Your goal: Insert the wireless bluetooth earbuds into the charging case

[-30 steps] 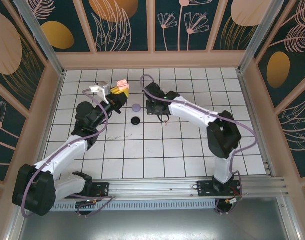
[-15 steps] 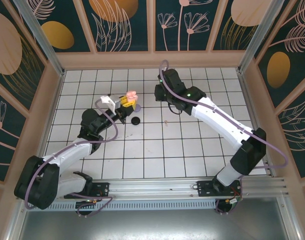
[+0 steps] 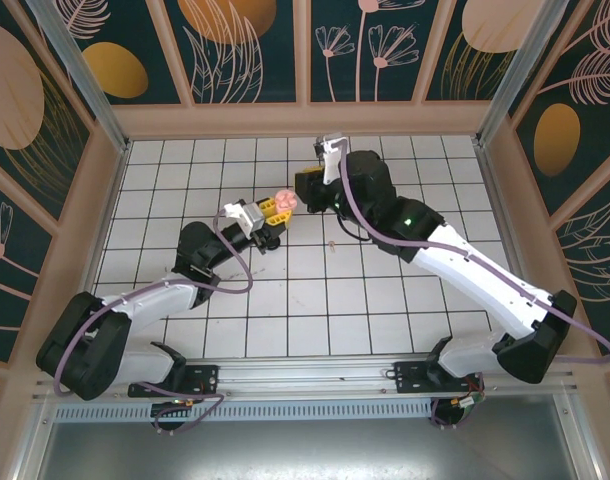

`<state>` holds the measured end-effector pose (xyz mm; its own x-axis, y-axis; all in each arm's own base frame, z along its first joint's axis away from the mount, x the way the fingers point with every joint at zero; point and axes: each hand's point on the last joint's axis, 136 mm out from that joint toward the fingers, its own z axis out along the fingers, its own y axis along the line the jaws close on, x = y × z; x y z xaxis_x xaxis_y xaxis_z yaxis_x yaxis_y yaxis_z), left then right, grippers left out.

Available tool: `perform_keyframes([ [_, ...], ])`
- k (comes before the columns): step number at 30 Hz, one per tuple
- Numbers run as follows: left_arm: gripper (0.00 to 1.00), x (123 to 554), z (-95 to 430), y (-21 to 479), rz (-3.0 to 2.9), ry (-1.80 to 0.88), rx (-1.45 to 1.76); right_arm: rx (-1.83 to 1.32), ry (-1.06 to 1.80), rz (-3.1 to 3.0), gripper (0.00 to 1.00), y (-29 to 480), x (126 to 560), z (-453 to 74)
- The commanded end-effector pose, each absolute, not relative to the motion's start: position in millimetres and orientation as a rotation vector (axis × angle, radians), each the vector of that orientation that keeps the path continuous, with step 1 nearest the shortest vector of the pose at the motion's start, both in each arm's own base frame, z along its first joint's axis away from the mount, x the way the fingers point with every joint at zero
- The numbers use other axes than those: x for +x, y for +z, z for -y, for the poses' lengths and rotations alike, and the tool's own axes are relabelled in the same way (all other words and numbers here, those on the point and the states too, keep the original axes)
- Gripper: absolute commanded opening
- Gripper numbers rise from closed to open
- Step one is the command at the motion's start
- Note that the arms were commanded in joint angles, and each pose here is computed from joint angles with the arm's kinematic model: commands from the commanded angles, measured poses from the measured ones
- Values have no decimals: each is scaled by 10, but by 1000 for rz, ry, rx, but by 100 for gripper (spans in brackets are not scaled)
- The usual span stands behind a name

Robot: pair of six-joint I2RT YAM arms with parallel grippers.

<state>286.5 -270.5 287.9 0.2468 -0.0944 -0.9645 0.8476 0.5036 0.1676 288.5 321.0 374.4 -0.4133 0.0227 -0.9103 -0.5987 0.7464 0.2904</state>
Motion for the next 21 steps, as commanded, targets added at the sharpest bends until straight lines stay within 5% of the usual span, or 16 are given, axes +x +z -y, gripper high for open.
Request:
perform_keyframes([
  [1,0,2814,2741,3200,-1027,-756,809,-516,787,-1777,20,3922,2745,-3297],
  [21,0,2719,2731,3381,-993,-795,785,-551,814,-1763,19,3845,2613,-3455],
])
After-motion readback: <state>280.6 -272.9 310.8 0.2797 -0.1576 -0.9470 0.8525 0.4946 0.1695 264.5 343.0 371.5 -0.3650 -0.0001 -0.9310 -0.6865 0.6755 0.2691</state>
